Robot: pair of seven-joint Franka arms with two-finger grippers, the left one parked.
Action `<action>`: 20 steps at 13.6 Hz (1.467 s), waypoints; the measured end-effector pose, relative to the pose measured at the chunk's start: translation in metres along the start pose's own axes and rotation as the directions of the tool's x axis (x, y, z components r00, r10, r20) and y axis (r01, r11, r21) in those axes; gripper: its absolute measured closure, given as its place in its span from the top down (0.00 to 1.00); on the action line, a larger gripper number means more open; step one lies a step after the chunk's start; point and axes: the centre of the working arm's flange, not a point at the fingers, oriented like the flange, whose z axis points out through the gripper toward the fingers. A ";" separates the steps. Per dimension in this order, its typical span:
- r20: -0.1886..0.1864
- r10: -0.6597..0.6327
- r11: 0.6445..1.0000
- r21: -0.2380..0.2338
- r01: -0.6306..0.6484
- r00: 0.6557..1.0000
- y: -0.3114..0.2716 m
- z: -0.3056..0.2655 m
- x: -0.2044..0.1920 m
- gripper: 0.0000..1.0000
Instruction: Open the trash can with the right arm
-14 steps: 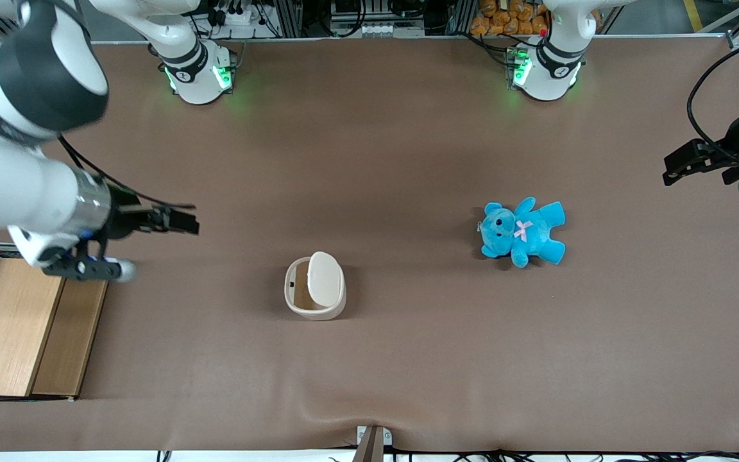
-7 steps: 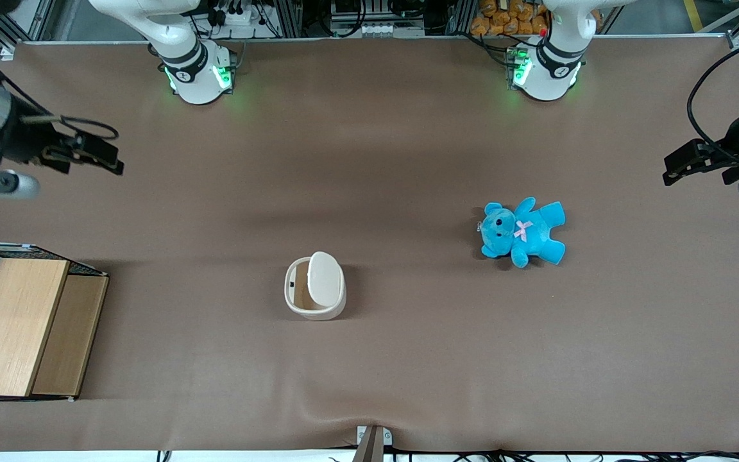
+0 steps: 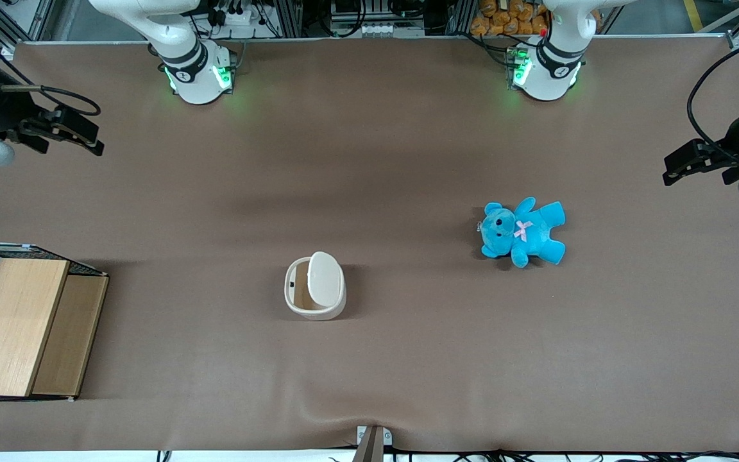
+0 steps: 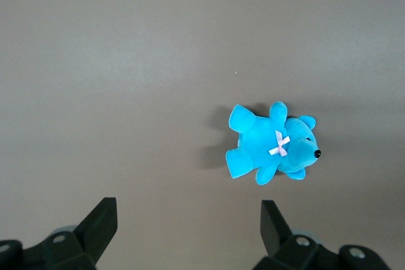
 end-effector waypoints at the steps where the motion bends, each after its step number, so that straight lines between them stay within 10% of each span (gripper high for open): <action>1: -0.001 -0.003 1.000 -0.005 0.003 1.000 0.001 0.000 0.000 1.00; 20: -0.024 0.018 1.000 -0.004 -0.018 1.000 0.019 0.005 0.013 1.00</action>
